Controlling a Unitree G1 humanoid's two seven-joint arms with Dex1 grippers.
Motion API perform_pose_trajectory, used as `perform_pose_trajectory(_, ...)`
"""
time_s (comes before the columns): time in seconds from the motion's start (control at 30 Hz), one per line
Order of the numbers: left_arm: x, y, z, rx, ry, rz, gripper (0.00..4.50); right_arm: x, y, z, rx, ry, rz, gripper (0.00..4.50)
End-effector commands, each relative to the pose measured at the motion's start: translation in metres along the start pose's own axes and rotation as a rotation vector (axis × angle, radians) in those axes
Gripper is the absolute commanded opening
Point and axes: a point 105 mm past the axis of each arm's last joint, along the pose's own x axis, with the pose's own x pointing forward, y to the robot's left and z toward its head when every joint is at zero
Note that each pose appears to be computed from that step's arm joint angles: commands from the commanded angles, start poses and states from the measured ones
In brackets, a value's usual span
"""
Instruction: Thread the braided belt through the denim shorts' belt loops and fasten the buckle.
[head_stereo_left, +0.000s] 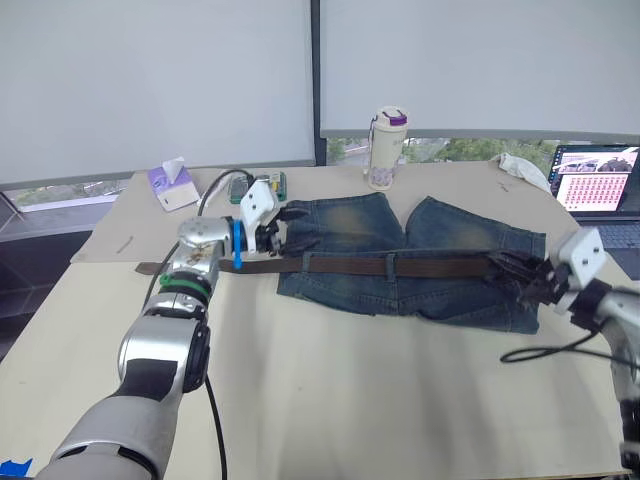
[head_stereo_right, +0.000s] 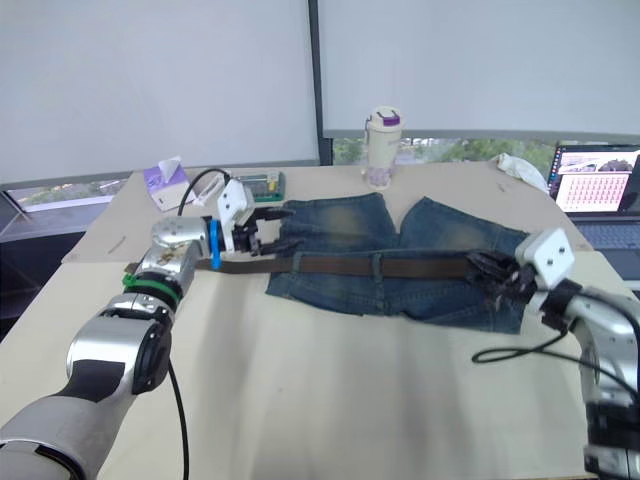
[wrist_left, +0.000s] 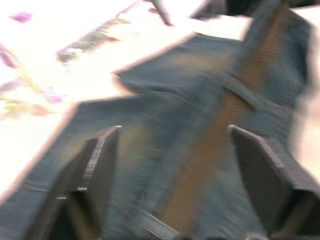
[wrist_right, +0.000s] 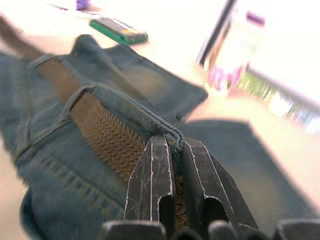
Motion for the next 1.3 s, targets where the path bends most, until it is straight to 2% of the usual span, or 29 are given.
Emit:
perform_pose_trajectory(0.03,-0.007,0.011,0.006,0.026,0.015,0.063,4.45,-0.015,0.024,0.019,-0.292,-0.090,0.092,0.00)
perform_pose_trajectory(0.2,-0.006,0.013,0.006,0.026,0.016,0.078,4.45,-0.038,0.063,0.003,-0.486,-0.116,0.252,0.00)
perform_pose_trajectory(0.27,-0.004,0.016,0.013,0.050,-0.002,0.088,4.45,-0.054,0.074,-0.013,-0.564,-0.090,0.329,0.00)
perform_pose_trajectory(0.47,0.000,0.017,0.014,0.062,0.021,0.089,4.45,-0.089,0.087,-0.048,-0.647,0.001,0.466,0.00)
perform_pose_trajectory(0.57,0.004,0.009,0.011,0.056,0.032,0.027,4.45,-0.098,0.088,-0.059,-0.633,0.045,0.479,0.00)
perform_pose_trajectory(0.67,0.009,-0.010,0.007,0.033,0.041,-0.126,4.45,-0.098,0.083,-0.062,-0.628,0.059,0.446,0.00)
perform_pose_trajectory(0.9,0.012,-0.041,-0.001,0.011,0.058,-0.361,4.45,-0.081,0.077,-0.055,-0.655,0.004,0.383,0.00)
perform_pose_trajectory(1.13,0.021,-0.059,-0.018,0.105,0.121,-0.425,4.45,-0.079,0.074,-0.056,-0.649,0.015,0.355,0.00)
perform_pose_trajectory(1.3,0.033,-0.054,-0.019,0.139,0.121,-0.346,4.45,-0.080,0.072,-0.056,-0.647,0.020,0.345,0.00)
